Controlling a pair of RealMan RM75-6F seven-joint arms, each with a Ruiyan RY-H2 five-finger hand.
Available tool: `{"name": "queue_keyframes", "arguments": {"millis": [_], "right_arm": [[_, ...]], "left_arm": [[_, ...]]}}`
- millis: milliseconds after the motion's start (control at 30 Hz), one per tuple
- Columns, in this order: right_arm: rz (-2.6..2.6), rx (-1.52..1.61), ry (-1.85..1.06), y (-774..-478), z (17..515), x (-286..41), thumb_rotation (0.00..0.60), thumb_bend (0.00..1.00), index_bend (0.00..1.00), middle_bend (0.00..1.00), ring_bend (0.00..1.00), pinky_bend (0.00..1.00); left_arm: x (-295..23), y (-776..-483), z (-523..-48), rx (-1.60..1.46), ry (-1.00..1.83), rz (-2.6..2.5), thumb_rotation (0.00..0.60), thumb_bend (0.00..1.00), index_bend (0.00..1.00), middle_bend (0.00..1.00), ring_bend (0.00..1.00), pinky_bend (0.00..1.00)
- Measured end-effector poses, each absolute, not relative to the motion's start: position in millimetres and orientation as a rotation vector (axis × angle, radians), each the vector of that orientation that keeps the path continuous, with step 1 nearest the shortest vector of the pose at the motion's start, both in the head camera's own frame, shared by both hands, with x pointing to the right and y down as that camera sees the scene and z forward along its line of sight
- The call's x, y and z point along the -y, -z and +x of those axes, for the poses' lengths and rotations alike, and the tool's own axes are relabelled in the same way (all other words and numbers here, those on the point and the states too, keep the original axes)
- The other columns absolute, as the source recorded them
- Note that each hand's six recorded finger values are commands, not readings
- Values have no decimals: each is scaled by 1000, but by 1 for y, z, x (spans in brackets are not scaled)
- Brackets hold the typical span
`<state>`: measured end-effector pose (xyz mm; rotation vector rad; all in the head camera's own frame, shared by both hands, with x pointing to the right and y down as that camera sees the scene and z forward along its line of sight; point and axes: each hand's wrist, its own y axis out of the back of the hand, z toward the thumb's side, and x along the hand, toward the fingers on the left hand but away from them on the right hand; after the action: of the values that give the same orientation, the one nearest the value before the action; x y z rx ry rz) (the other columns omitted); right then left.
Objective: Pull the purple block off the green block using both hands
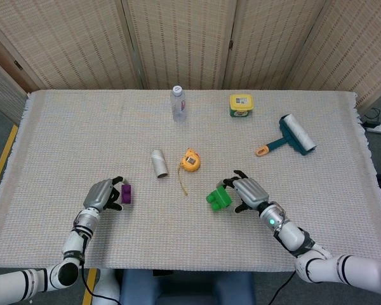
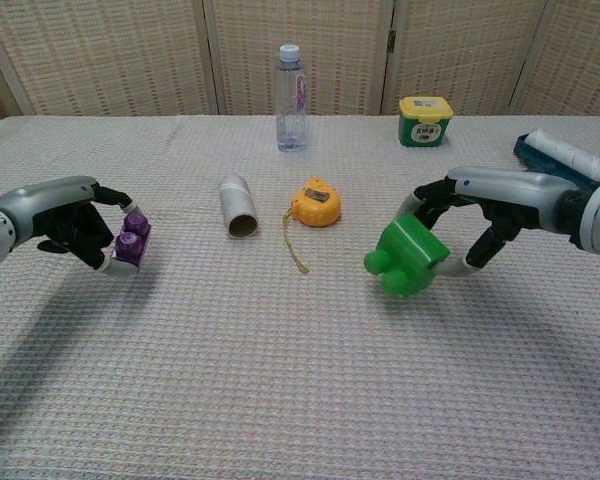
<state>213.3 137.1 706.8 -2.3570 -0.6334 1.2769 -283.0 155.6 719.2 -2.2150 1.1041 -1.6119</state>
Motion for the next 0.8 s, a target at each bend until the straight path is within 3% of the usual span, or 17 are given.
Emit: {"name": "queue_keyframes", "arguments": {"millis": [67,100,200,400,667,733,800], "right_arm": [[-2356,601,-1292,-707,214,-138,600,383,62,26,22,0],[-2357,588,-1299,-706,215,-138,600,382,5,6,7,0],[-2367,583,-1312,-704,217,-137,600,383,0,0,0,0],[-2373,579,-1321,-696,223,-135,600,380,0,0,0,0],[-2373,570,-1256,-664,223,-130,600,367,0,0,0,0],[-2330,574,-1232,-654,228,-124,600,367,0,0,0,0],[-2281,571,-1225,-649,234,-122,600,367,0,0,0,0]], "left_arm": [[-156,-720,-283,-1099,1616,-2223,600,471,247,1000,962,1000],[-156,-720,-284,-1097,1621,-2227,600,433,128,1000,946,1000],[-156,-721,-284,-1097,1627,-2236,600,359,10,1000,918,1000],[-157,-719,-281,-1085,1616,-2256,600,284,0,1000,905,1000],[-148,-701,-272,-1141,1506,-2282,600,262,0,1000,879,1000],[-143,-690,-272,-1131,1449,-2256,600,261,11,981,813,977],[-139,-676,-275,-1095,1394,-2199,600,261,55,859,679,884]]}}
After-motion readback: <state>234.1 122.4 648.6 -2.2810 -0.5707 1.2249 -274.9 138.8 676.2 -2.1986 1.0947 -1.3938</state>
